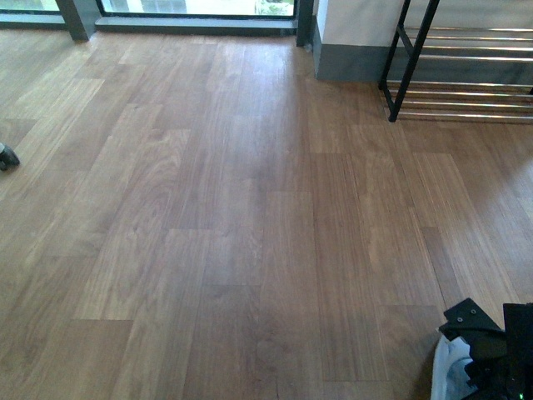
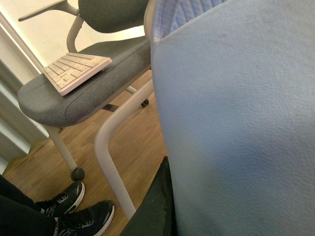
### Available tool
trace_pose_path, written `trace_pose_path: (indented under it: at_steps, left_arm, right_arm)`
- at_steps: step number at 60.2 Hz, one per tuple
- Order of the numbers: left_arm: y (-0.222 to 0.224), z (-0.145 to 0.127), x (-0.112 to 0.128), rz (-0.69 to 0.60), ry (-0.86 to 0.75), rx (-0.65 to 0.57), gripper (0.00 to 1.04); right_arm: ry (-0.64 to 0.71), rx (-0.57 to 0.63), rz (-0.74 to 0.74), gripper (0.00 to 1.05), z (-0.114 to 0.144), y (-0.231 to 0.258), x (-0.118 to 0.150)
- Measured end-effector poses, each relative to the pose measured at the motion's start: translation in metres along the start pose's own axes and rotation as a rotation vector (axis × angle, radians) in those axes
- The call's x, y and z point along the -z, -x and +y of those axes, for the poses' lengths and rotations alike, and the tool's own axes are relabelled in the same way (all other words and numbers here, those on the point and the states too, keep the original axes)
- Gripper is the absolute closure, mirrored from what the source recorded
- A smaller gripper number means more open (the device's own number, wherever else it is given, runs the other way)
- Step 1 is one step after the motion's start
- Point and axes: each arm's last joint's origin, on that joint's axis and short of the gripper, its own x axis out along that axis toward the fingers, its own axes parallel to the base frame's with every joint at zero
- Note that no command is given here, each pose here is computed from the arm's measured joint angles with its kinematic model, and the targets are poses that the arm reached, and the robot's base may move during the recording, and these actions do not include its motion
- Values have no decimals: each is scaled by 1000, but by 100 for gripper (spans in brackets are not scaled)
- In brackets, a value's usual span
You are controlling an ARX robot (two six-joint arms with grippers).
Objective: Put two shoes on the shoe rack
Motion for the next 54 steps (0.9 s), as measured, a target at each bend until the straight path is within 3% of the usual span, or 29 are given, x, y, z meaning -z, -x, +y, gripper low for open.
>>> trace_pose_path:
  at_steps: [15,25,33,43,54]
  left_arm:
    - [0,0,0,0,0,0,103]
    - [0,0,0,0,0,0,103]
    - [0,0,0,0,0,0,103]
    - [0,0,0,0,0,0,103]
    - [0,0,0,0,0,0,103]
  right_arm:
    - [61,15,-311,102,-15,68,-70]
    - [55,13,-499,102,-34,135,-101]
    - [11,31,-629,102,-51,192,-108]
    - [-66,39,-753,102,-63,253,-96]
    - [-126,53,-839,102,-69,277,-93]
